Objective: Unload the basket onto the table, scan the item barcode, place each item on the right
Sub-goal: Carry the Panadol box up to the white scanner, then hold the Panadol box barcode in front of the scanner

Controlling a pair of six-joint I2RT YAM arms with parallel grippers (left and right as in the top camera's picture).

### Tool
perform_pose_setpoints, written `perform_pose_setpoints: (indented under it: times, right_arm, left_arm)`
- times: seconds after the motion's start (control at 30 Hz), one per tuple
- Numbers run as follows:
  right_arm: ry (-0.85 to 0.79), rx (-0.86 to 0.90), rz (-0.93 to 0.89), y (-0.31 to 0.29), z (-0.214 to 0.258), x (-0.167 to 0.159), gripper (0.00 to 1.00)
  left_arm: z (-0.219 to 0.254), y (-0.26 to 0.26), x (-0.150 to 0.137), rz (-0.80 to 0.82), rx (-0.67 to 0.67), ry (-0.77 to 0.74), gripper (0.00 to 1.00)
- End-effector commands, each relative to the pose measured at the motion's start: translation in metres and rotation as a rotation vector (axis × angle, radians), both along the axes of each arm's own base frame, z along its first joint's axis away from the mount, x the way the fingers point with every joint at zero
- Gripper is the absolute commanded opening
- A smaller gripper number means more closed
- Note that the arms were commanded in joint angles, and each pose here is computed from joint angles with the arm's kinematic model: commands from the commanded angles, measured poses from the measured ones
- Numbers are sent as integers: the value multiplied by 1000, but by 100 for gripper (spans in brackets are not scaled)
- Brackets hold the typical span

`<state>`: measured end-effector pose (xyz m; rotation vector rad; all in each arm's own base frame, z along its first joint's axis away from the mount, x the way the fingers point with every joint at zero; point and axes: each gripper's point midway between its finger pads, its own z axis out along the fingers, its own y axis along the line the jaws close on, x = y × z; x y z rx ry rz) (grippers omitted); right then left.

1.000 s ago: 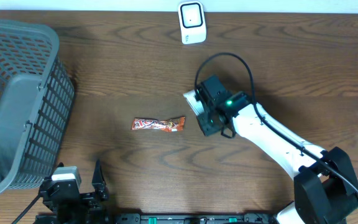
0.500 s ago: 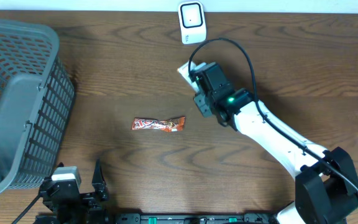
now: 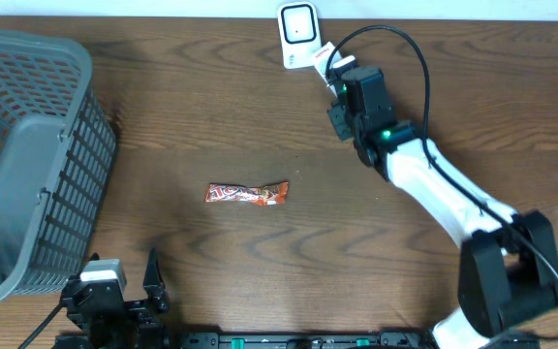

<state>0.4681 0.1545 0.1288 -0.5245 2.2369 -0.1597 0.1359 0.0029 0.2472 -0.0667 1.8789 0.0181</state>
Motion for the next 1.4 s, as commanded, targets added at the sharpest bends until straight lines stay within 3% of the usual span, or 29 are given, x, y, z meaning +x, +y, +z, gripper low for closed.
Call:
perform_pose_setpoints:
  times: [0.0,0.3,0.63,0.93,1.37]
  right_arm:
    - [-16,-77,21,-5,-2,24,32]
    - [-106,-358,-13,-11,0,105,33]
    - [-217,-654,-63,-8,-36,172,33]
    - [-247,-738,-27,13,-62,180,34]
    - [-246,-810,5,27,-50,172,33]
  left_arm:
    - [1,-2,-1,-9,-1,-8,84]
    - [1,-2,-1,-9,-1,-8,84]
    - [1,-2,-1,-9,-1,-8,84]
    - [1,-2,-1,-9,-1,-8,84]
    - [1,-2,-1,-9,-1,-8,84]
